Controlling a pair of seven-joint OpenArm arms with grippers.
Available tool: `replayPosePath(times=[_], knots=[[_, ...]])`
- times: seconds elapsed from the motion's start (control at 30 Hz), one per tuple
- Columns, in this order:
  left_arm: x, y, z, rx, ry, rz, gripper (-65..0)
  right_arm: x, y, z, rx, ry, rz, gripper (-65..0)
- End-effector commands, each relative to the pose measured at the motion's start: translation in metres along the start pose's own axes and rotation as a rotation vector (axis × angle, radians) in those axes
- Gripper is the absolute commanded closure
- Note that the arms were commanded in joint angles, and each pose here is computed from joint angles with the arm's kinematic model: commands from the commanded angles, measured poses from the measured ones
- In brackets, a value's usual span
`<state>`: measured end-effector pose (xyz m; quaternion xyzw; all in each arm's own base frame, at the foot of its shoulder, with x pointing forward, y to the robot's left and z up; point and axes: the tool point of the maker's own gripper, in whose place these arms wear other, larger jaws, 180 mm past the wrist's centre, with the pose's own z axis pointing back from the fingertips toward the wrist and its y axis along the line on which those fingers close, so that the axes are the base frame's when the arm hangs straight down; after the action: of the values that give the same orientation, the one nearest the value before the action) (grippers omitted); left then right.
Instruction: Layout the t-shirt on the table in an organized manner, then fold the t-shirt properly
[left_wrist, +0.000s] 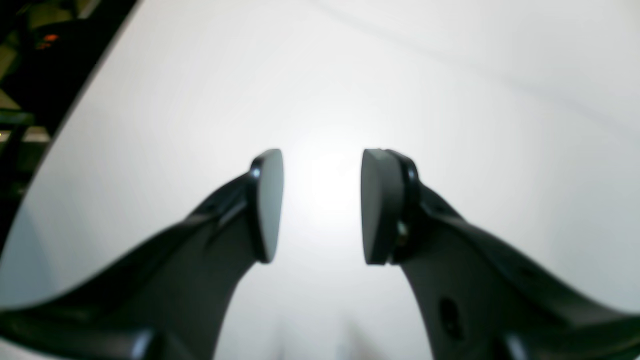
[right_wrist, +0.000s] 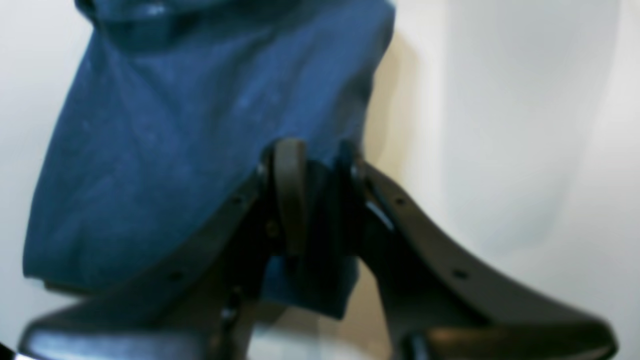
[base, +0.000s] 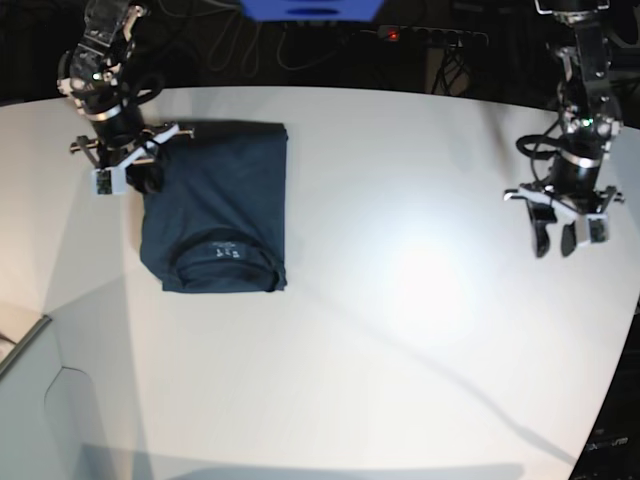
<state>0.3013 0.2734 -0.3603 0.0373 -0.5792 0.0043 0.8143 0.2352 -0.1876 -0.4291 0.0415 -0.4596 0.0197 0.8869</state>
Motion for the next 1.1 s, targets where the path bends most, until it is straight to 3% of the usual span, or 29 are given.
replayPosePath(times=[0.0,0.33,0.6,0.67,0.73,0.8,0.93,1.07], knots=[[0.018,0.007,0.004,0.009,-0.057,-0.016,-25.0,0.008,0.001,-0.001,0.014,-0.039,-0.009,-8.9],[0.001,0.031,0.053,0.104,-0.021,-0.009,-25.0,-0.019,-0.006,-0.006,0.023,0.028,-0.035,-8.7],[-0.031,0.013,0.110,0.128,0.103,0.027,-24.4,0.030,-0.013,0.025,-0.019,-0.162,0.029,-8.8],[-0.047,0.003,0.129,0.126,0.190,0.042,-21.1,0.035,-0.016,0.042,-0.037,-0.189,0.014,-8.9],[-0.061,-0.002,0.152,0.140,0.273,0.057,-12.7,0.030,-0.019,0.060,-0.055,-0.190,0.000,-8.9],[-0.079,-0.012,0.174,0.149,0.368,0.089,-1.0,0.014,-0.017,0.077,-0.066,-0.151,-0.008,-8.9],[-0.114,-0.028,0.213,0.162,0.534,0.143,-0.2,-0.031,-0.014,0.110,-0.073,-0.020,-0.013,-8.4],[-0.143,-0.032,0.232,0.174,0.621,0.178,0.0,-0.068,-0.009,0.136,-0.065,0.103,-0.036,-5.2]])
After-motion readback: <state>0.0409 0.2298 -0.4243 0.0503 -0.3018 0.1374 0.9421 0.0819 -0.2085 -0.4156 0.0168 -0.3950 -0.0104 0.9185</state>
